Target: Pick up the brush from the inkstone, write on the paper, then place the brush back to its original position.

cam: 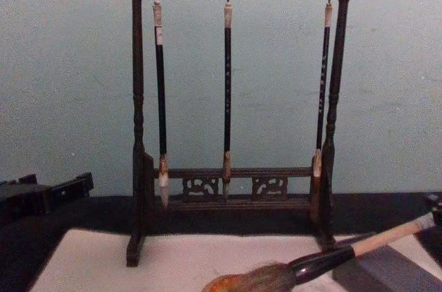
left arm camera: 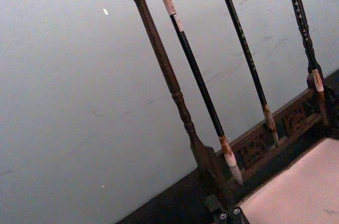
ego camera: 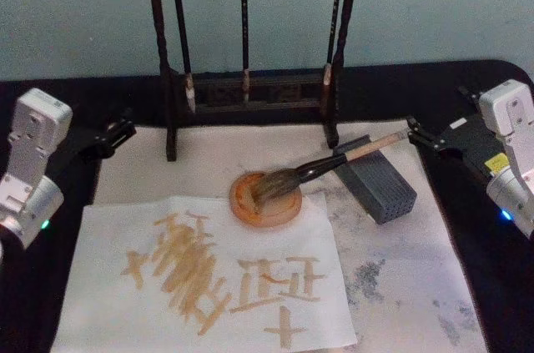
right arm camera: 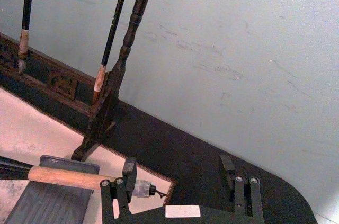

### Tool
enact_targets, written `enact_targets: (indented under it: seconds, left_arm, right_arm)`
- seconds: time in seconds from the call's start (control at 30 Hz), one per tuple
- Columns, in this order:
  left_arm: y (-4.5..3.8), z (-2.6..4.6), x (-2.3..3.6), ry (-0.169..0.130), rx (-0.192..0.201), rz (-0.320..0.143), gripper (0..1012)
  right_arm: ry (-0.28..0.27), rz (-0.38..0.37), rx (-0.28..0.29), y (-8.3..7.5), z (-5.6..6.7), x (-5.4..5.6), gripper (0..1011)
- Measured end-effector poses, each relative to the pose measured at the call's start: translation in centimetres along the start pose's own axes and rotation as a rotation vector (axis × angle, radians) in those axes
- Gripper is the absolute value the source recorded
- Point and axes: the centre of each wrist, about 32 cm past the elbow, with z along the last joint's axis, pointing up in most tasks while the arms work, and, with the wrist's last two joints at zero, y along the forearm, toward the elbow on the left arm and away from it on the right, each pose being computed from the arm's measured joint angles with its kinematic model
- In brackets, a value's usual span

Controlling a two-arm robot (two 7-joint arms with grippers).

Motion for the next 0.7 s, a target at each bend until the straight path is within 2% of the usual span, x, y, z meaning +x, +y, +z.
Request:
enact_targets:
  seconds: [0.7]
  left_arm:
    - [0.00, 0.00, 0.00, 0.000, 0.000, 0.000, 1000]
  right_arm:
    - [0.000, 0.000, 0.000, 0.00, 0.00, 0.00, 1001]
